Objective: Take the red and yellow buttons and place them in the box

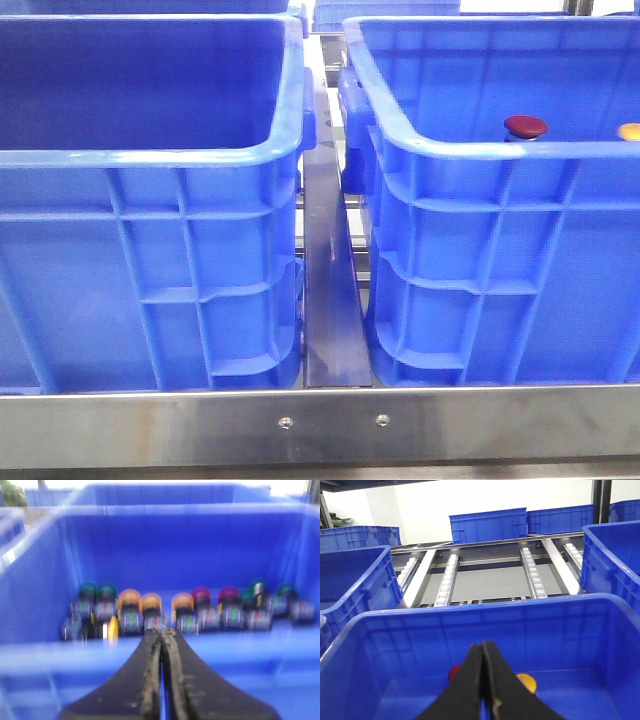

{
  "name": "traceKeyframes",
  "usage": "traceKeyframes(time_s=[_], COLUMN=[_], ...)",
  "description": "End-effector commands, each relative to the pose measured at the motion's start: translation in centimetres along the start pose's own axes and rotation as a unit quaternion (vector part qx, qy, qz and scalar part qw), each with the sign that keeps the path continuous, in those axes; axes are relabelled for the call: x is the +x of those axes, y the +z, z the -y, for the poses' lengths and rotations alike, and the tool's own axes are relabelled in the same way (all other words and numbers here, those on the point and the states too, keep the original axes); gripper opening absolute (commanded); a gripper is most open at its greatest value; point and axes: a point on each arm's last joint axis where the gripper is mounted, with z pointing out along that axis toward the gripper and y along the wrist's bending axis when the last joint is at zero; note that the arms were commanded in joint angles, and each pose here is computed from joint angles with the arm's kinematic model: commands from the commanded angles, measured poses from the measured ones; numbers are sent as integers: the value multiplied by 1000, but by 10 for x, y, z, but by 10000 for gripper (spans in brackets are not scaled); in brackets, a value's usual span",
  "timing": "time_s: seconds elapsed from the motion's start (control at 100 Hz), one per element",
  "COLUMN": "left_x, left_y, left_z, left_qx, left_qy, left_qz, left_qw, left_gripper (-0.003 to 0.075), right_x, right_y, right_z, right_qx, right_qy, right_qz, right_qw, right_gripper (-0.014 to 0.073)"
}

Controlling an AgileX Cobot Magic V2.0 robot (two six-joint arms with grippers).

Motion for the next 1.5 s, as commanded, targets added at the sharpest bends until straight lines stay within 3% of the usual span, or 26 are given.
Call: traceKeyframes(time_s=[0.0, 1.49], left_x=[0, 2], left_y=[-1, -2], left_z=[2, 2], left_qx=[15, 15], left_qy=[-6, -4], left_qz=[60, 58], left_qw=[998, 998], left_gripper=[-19, -19], right_x=[-10, -10], right_y=[-2, -2], right_z=[-2, -2], right_qx=[-8, -5], right_qy=[-5, -4], right_qz=[16, 16], right_qw=[1000, 1000], right_gripper=[-69, -69])
